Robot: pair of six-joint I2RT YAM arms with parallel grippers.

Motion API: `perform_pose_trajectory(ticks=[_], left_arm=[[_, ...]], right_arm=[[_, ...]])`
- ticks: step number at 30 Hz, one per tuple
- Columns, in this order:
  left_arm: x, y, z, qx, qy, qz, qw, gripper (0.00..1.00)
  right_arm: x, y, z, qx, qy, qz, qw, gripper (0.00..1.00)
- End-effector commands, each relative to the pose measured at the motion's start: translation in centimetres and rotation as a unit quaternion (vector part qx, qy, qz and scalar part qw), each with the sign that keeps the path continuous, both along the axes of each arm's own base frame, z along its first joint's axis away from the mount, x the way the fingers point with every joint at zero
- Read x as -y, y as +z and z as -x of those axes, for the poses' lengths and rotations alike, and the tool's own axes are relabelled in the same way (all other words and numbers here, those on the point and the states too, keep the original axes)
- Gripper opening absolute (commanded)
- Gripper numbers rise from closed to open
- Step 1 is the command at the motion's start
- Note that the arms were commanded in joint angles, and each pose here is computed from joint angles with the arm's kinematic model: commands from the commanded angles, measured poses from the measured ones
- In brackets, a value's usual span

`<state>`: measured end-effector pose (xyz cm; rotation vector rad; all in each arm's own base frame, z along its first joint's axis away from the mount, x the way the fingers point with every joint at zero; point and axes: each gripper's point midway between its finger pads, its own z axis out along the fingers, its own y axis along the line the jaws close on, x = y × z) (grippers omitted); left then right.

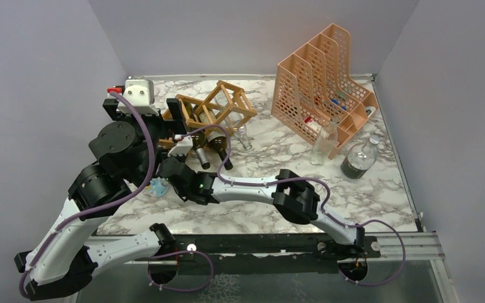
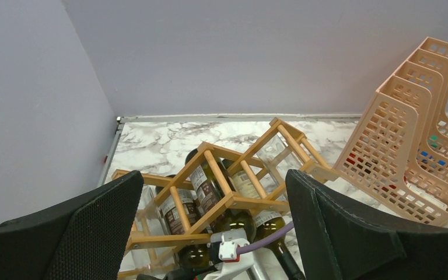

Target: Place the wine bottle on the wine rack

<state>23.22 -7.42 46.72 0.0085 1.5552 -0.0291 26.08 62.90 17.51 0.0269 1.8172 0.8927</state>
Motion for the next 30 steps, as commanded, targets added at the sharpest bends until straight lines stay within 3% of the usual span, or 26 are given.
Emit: perform_pose_trajectory(ticks=[1, 8, 14, 19, 30], left_arm=[[0.2, -0.1, -0.1, -0.004, -0.003, -0.006, 1.0, 0.98], [0.0, -0.1, -0.1, -0.004, 0.001, -0.008, 1.0, 0.98], [-0.3, 0.2, 0.0, -0.002, 0.006, -0.007, 1.0, 0.98], [-0.4, 0.5, 0.0, 0.0, 0.008, -0.007, 1.0, 0.98], [-1.2, 3.4, 0.7, 0.026, 0.005, 0.01, 1.0, 0.98]], right_arm=[[-0.2, 1.1, -1.7, 0.011, -0.013, -0.015, 1.0, 0.41], [-0.7, 0.1, -1.9, -0.01, 0.008, -0.009, 1.0, 0.66], [-0.6, 0.2, -1.9, -0.011, 0.014, -0.005, 1.0, 0.75], [-0.2, 1.3, -1.7, 0.001, 0.021, -0.004, 1.0, 0.79], [3.9, 9.0, 0.4, 0.068, 0.098, -0.035, 0.992, 0.8]])
